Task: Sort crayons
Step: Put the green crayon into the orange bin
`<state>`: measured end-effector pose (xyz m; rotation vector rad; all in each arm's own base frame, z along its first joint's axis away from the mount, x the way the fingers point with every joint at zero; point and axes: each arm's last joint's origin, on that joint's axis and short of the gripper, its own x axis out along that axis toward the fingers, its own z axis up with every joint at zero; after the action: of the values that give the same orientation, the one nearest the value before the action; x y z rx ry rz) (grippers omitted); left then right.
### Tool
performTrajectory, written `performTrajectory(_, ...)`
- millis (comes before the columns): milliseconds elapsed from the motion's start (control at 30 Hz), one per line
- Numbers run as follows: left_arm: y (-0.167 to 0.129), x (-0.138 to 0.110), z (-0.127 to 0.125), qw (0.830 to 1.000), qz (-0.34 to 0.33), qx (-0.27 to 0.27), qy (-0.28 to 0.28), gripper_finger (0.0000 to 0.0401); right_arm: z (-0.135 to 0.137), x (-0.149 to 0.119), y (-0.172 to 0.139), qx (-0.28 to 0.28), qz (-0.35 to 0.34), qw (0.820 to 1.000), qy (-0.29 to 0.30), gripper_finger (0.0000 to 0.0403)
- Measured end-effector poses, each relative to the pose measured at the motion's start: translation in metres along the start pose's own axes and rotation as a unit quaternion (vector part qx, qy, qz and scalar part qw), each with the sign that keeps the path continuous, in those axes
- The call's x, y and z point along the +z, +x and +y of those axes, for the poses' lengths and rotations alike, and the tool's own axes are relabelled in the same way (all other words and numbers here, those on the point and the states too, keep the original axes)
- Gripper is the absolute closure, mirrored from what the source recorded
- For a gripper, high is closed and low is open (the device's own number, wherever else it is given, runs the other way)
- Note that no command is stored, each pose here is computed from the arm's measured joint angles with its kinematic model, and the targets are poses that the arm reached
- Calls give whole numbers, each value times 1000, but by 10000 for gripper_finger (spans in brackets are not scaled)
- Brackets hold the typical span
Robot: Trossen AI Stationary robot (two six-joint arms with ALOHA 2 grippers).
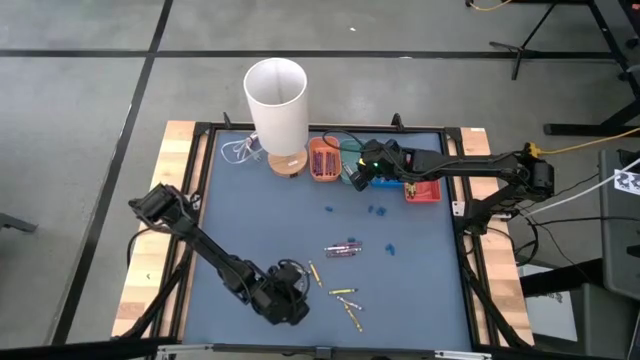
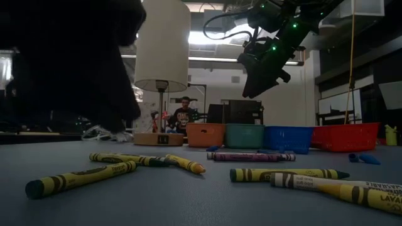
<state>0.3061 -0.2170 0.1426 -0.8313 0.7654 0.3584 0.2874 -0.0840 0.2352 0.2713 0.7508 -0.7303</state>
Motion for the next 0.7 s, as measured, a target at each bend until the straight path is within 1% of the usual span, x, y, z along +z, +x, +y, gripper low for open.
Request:
performTrajectory(133, -7, 0, -14, 1000, 0, -10, -4, 326, 0, 0, 0, 0, 0, 1000, 0, 267)
performTrajectory(200, -9, 1, -23, 1000, 3, -4, -20, 334, 0, 0, 0, 0, 0, 1000, 0, 267)
performTrajectory(300, -8, -4, -31, 999, 24, 32, -21, 352, 0, 0, 0, 0, 0, 1000, 0, 267)
performTrajectory(467, -2, -4, -52, 996, 45, 69, -17, 384, 0, 0, 0, 0, 0, 1000, 0, 267)
performTrajectory(567, 4, -4, -52, 993, 55, 107, -8, 398, 0, 0, 0, 0, 0, 1000, 0, 267)
performTrajectory(700, 6, -2, -50, 991, 55, 122, -5, 399, 0, 0, 0, 0, 0, 1000, 0, 267)
